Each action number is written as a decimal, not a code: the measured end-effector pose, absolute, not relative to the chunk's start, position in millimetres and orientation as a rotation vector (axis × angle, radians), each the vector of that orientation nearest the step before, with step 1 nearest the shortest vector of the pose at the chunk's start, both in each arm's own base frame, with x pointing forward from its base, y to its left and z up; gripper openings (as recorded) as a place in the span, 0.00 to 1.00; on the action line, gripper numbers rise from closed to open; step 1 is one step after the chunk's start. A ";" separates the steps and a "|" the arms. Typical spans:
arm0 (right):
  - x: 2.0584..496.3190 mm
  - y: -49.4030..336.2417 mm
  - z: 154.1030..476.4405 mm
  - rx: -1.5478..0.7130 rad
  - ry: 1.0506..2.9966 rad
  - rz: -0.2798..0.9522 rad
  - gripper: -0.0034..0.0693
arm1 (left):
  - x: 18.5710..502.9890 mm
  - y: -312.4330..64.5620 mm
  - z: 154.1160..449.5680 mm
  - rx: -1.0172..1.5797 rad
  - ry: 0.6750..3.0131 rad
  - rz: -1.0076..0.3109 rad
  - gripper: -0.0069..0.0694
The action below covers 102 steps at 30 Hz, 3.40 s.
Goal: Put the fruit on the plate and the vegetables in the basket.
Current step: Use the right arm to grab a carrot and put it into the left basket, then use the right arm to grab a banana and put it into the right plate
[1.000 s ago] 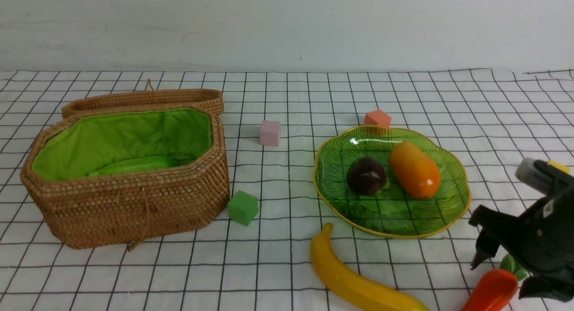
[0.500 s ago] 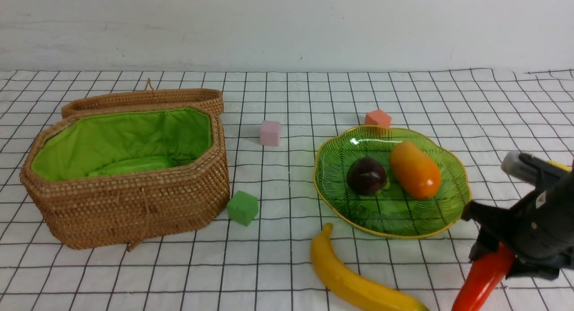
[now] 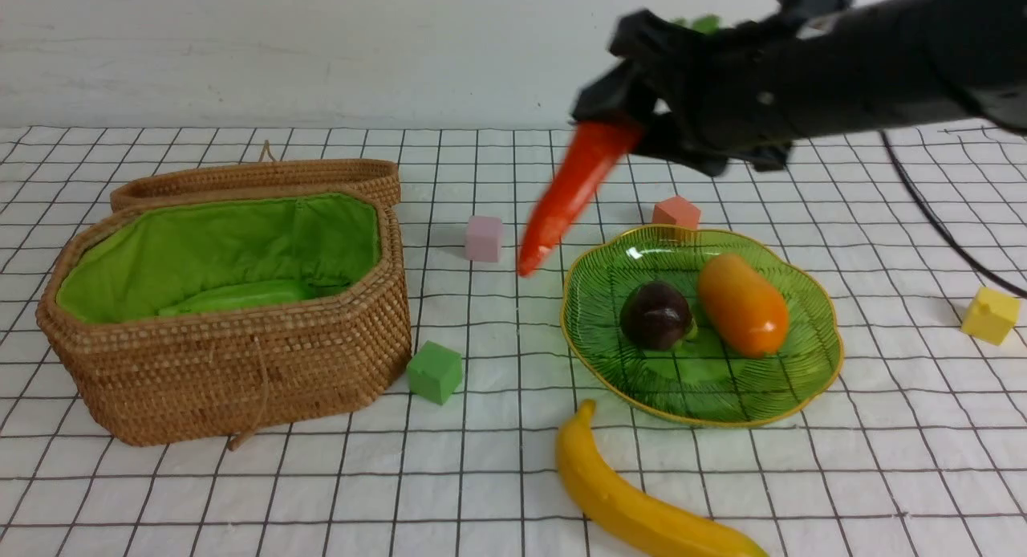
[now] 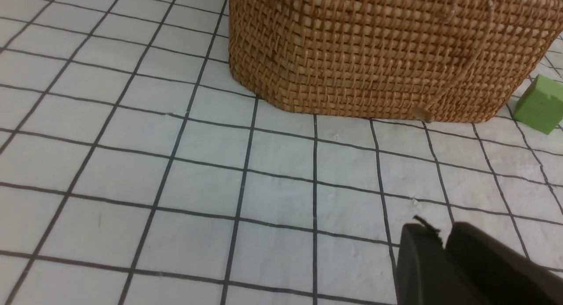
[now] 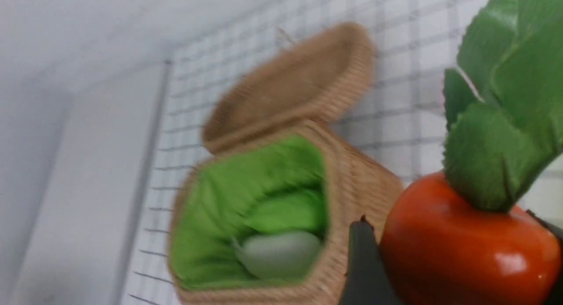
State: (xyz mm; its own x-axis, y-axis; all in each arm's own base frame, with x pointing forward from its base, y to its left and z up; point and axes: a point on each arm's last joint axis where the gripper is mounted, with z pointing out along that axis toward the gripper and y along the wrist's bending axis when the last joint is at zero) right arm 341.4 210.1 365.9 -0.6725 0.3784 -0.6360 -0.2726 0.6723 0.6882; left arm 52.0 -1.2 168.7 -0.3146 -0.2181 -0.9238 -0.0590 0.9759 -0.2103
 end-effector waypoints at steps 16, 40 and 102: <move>384.4 374.8 276.0 0.170 1.919 1.164 0.63 | 52.0 -1.2 168.4 -0.201 1.890 -0.161 0.21; 328.7 376.4 327.1 -1.027 1.898 0.888 0.89 | 52.0 -1.2 168.4 -0.201 1.890 -0.161 0.24; 428.2 178.8 236.3 -0.795 2.582 0.497 0.53 | 52.1 -1.2 168.1 -0.202 1.891 -0.162 0.31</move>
